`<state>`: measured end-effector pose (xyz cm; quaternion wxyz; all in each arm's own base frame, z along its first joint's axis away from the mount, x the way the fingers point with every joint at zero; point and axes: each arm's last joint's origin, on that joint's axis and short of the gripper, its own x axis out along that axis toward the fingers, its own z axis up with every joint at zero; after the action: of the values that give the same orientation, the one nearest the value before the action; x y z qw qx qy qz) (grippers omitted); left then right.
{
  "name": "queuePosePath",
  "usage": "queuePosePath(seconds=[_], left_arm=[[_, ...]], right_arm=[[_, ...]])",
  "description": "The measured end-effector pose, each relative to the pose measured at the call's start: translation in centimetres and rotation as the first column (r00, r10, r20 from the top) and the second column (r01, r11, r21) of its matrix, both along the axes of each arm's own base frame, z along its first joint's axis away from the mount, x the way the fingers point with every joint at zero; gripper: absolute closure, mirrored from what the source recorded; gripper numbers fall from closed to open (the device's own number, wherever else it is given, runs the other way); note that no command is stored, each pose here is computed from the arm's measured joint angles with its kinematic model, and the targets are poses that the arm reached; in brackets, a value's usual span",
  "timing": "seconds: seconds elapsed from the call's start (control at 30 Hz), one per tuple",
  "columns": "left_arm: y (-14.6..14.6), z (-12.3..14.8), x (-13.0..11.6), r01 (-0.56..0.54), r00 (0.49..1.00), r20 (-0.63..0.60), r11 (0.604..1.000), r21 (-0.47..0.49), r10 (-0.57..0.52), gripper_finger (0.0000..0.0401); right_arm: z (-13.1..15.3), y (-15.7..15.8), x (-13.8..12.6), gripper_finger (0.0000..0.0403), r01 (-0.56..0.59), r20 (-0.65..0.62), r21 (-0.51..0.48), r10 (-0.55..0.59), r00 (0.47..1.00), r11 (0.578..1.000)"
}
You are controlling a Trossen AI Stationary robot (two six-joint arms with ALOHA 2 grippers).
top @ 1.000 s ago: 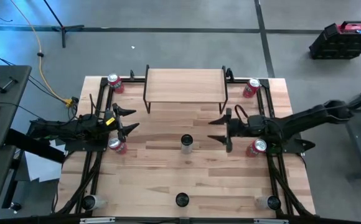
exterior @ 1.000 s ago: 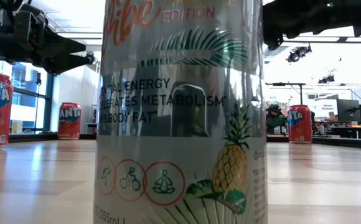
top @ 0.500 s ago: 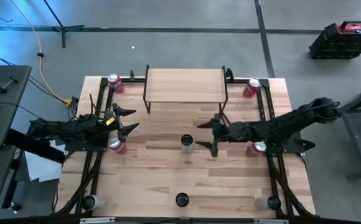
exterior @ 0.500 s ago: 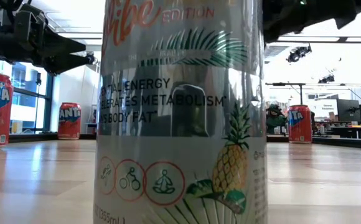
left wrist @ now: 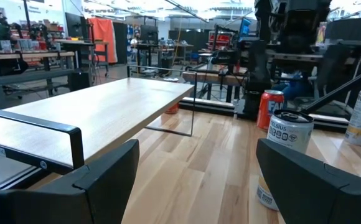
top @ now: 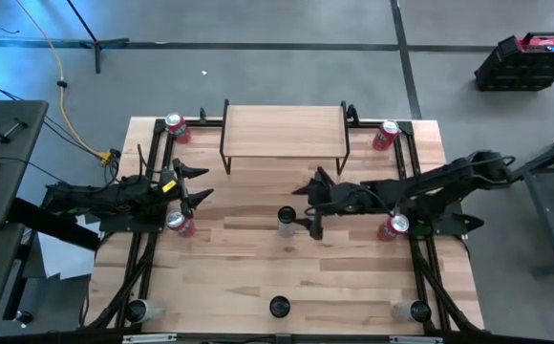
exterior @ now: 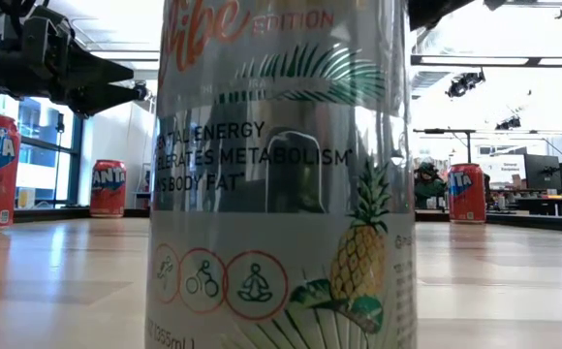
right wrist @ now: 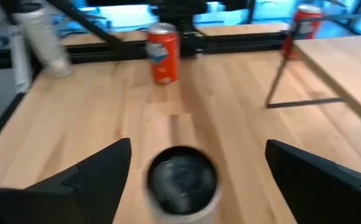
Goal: Place canned beverage on shelf
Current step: Put the top white yellow soda can on the shelf
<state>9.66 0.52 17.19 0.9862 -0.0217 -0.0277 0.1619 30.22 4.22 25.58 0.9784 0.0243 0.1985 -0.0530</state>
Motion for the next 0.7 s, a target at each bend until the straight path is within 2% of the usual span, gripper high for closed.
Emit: queuePosePath(seconds=[0.1,0.17,0.27,0.37,0.5,0.7], left_arm=[[0.0,0.0,0.0,0.000,1.000,0.000,1.000,0.000,0.000,0.0087],[0.0,0.0,0.0,0.000,1.000,-0.001,1.000,0.000,0.000,0.0087],[0.0,0.0,0.0,0.000,1.000,0.000,1.000,0.000,0.000,0.0087],[0.0,0.0,0.0,0.000,1.000,0.000,1.000,0.000,0.000,0.0087],[0.0,0.0,0.0,0.000,1.000,-0.001,1.000,0.000,0.000,0.0087],[0.0,0.0,0.0,0.000,1.000,-0.001,1.000,0.000,0.000,0.0087]], right_arm=[[0.1,-0.9,0.7,0.0014,0.044,-0.006,0.025,-0.044,0.999,0.999],[-0.3,-1.3,1.1,0.0006,0.026,-0.039,0.029,-0.024,0.999,0.999],[-0.6,-1.6,1.3,0.0005,-0.053,-0.105,0.028,0.056,0.993,0.998],[0.0,-1.7,1.3,0.0005,-0.036,-0.129,0.074,0.045,0.991,0.997],[0.8,-1.6,1.3,0.0005,-0.043,-0.190,0.065,0.055,0.980,0.997],[1.9,-1.1,1.4,0.0005,-0.101,-0.208,0.044,0.108,0.972,0.994]])
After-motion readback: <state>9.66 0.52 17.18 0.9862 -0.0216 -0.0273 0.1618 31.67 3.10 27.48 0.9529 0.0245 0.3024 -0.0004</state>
